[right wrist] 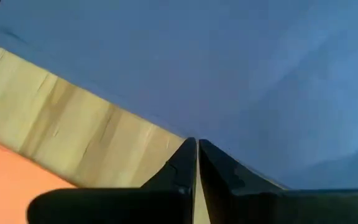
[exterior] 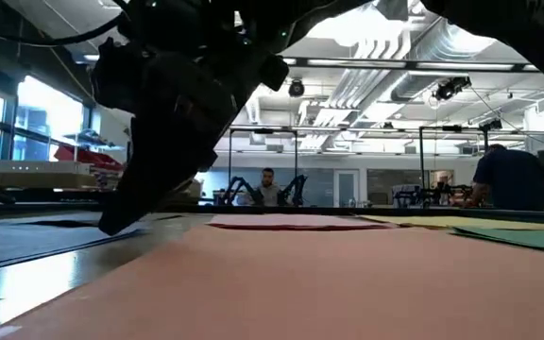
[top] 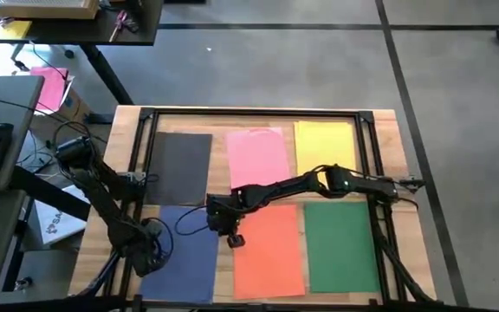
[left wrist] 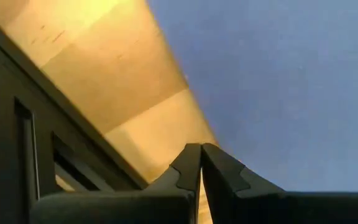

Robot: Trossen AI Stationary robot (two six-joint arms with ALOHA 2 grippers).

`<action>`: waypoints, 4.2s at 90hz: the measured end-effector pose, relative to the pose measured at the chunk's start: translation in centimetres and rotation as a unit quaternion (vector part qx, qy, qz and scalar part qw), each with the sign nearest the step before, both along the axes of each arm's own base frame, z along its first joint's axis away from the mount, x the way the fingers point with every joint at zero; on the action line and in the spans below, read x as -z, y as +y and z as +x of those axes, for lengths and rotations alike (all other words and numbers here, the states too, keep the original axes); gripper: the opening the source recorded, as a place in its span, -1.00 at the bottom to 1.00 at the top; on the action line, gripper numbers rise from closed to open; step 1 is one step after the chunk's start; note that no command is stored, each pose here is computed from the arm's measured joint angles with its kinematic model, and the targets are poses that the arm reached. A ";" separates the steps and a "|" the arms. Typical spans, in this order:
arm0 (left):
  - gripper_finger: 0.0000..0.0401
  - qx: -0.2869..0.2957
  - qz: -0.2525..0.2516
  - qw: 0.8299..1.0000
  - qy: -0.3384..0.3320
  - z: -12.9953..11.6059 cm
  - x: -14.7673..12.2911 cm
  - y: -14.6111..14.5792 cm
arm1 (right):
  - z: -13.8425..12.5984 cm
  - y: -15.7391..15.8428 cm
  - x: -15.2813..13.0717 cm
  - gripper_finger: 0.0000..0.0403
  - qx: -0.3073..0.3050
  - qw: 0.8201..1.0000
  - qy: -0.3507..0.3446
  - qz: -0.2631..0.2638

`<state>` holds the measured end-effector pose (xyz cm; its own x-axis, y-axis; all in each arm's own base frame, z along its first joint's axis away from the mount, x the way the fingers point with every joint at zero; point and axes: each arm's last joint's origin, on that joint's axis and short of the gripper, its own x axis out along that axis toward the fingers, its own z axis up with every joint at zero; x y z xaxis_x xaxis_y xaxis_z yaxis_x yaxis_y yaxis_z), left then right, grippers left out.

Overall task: Organize paper
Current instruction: Adjust the colored papers

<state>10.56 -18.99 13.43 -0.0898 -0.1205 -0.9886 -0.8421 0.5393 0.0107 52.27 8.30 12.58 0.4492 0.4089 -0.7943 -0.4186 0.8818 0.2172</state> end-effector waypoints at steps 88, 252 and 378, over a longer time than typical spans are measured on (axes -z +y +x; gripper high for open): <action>-1.00 0.020 -0.007 1.000 -0.007 1.6 0.0 1.0 | -0.6 -0.6 0.8 -1.00 -0.061 0.998 0.014 -0.031; -1.00 0.057 -0.036 0.997 0.038 1.0 -0.9 0.2 | -0.4 1.4 -1.3 -1.00 -0.067 0.997 -0.021 -0.011; -1.00 0.302 -0.210 0.894 -0.256 10.0 1.8 -9.2 | 0.1 -6.7 1.2 -1.00 0.228 0.974 0.003 -0.013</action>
<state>20.54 -28.14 11.60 0.1882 -0.5735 -0.7973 -0.2328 0.7626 -0.6035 52.37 1.56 11.34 0.5753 0.1481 -0.8044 0.0193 0.9807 0.1944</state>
